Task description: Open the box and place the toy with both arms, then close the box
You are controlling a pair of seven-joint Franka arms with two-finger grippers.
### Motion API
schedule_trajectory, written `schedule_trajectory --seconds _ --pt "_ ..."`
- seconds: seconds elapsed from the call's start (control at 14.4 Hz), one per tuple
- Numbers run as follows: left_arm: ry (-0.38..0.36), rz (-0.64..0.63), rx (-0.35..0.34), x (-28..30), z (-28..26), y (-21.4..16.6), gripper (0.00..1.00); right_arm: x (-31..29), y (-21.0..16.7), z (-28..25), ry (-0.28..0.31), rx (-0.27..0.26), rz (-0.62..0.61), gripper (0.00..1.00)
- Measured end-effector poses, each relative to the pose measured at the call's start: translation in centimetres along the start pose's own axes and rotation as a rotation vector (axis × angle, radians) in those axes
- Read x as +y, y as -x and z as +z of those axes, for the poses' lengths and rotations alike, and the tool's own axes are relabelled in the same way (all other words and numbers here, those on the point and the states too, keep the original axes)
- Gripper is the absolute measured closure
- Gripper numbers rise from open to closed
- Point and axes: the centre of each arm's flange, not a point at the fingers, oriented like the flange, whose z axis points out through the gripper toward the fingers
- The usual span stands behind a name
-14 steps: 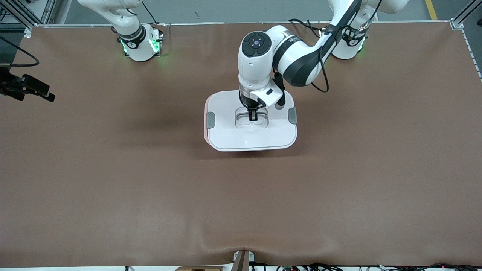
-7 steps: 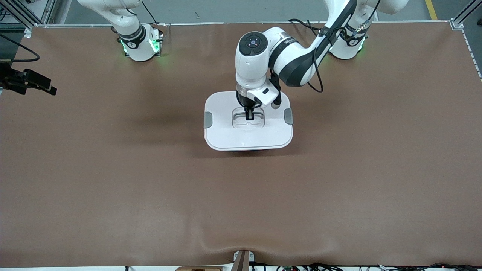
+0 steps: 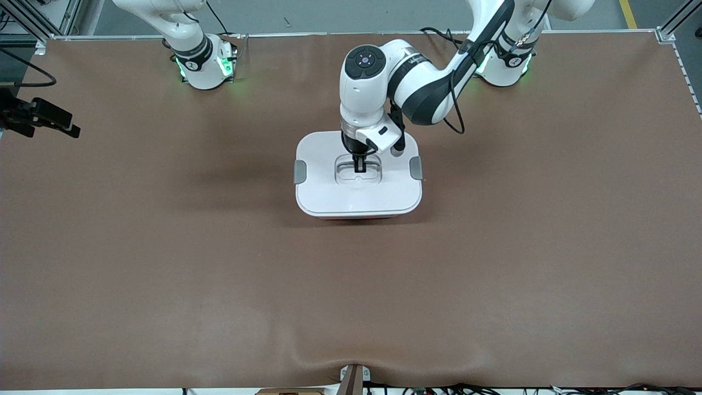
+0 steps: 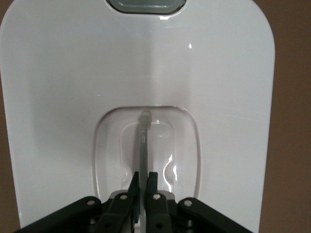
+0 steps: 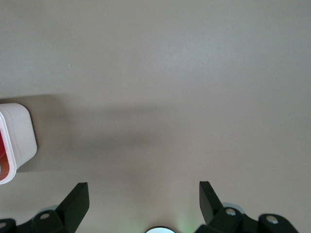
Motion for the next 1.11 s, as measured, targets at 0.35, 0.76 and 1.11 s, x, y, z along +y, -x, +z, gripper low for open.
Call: schedule_trajectory --seconds 0.35,0.76,1.11 --pt "0.013 0.001 0.017 -1.1 0.7 0.4 0.93 -1.9 -0.1 0.0 0.083 0.008 -0.036 0.00" --pt "0.018 0.005 0.026 -1.4 1.1 0.4 0.93 -1.0 -0.3 -0.2 0.038 0.024 -0.002 0.00" --pt "0.019 0.006 0.023 -1.5 1.3 0.4 0.93 -0.4 -0.4 -0.3 0.015 0.031 0.011 0.00"
